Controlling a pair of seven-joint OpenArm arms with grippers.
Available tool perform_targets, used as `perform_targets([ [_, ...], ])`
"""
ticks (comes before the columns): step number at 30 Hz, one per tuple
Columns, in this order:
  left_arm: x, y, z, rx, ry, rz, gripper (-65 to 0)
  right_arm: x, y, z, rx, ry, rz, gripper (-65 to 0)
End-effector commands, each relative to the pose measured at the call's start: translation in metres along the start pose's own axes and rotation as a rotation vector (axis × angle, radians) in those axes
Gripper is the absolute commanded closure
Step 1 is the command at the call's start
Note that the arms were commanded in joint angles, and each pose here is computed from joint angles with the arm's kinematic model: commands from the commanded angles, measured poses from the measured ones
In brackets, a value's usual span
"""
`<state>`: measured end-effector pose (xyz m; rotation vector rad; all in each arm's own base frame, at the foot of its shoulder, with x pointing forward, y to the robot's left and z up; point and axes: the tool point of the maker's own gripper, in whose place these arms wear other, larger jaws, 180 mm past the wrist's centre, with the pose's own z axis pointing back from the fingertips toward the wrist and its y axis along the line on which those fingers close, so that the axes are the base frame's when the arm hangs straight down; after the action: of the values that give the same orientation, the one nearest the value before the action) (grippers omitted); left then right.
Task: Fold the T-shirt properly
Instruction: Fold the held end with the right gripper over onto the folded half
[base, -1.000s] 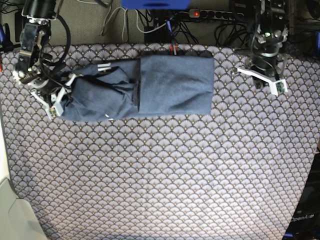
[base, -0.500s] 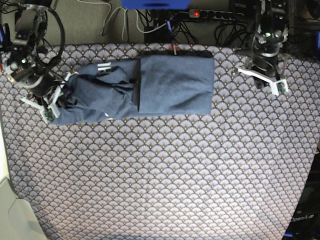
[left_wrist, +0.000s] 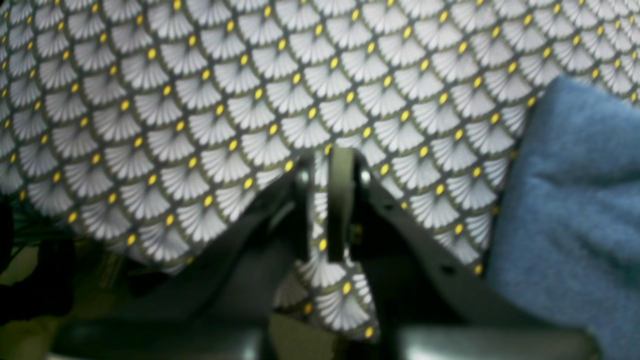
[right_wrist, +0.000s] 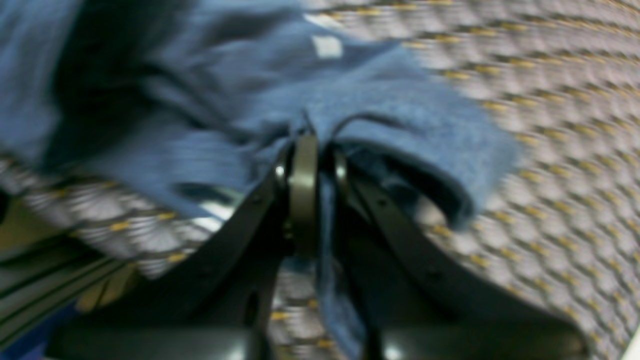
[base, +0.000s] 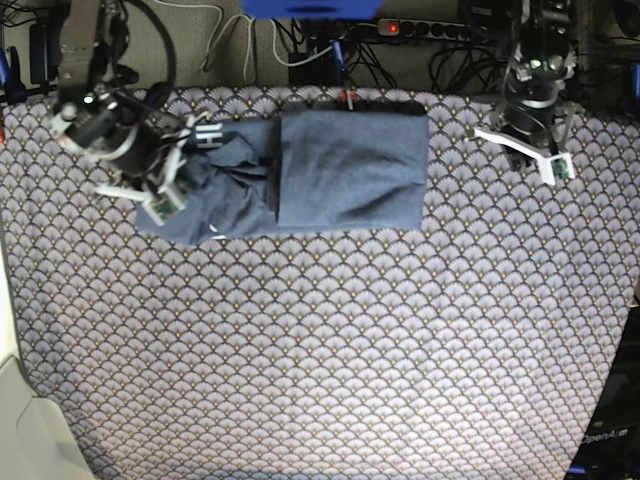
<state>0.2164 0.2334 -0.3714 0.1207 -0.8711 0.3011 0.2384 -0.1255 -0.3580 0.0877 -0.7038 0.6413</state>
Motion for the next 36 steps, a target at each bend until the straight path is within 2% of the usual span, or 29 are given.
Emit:
perform_targets([
  [1,0.016,0.008,0.002,0.018,-0.058,-0.010,-5.2,0.016,0.005,0.002,0.012,-0.059,0.007,0.0],
  [7,0.017,0.030,0.006,0.074,-0.060,0.001,-5.2,0.046,0.043,-0.010,0.106,-0.124,0.025,0.0],
  [12,0.016,0.032,0.006,0.080,-0.058,-0.004,-5.2,0.078,0.065,-0.014,0.158,-0.199,0.032,0.0],
  [16,0.010,0.034,0.008,0.083,-0.045,-0.007,-5.2,0.097,0.086,-0.018,0.209,-0.194,0.102,0.0],
  [21,0.010,0.034,0.008,0.083,-0.045,-0.007,-5.2,0.117,0.128,-0.018,0.310,-0.228,0.186,0.0],
  [26,0.010,0.034,0.008,0.083,-0.045,-0.007,-5.2,0.115,0.139,-0.035,0.358,-0.195,0.162,0.0],
  [36,0.010,0.032,0.008,0.076,-0.042,-0.004,-5.2,0.113,0.142,-0.066,0.400,-0.129,0.141,0.0],
])
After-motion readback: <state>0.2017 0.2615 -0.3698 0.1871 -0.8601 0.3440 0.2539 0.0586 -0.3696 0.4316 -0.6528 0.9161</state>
